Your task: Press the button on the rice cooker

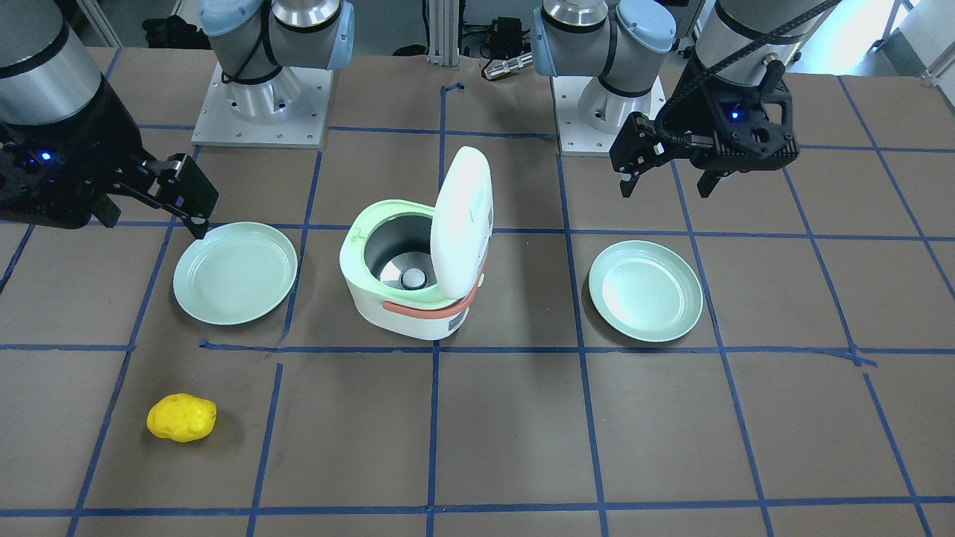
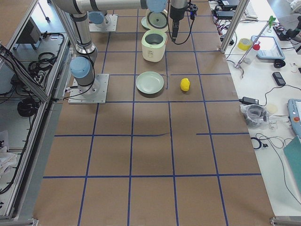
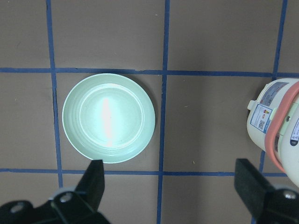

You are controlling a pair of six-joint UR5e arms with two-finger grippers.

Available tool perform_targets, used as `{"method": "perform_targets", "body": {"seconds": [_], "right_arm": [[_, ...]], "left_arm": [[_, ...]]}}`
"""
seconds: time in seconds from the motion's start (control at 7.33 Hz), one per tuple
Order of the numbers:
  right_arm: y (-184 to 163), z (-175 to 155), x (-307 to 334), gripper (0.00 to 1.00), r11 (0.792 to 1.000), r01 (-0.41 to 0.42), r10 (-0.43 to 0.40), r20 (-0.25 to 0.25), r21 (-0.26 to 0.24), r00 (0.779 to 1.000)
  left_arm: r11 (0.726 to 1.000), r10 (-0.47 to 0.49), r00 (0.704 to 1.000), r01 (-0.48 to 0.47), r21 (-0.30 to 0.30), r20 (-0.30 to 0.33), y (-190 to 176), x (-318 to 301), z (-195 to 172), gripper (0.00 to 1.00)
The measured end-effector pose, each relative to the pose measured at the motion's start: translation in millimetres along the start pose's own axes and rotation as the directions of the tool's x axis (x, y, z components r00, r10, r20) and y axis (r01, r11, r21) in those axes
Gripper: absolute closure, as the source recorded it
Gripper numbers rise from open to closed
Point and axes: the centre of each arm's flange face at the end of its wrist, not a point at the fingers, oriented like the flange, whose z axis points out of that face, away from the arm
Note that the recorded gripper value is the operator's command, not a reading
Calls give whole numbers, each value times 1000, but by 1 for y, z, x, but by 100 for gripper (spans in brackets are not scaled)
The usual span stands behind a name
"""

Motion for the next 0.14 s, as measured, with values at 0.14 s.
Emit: {"method": "perform_targets", "body": {"seconds": [0.14], "right_arm": [[0,0,0,0,1000,0,0,-1,-1,1000]], "left_arm": [[1000,0,1000,0,0,0,0,0,0,0]]}}
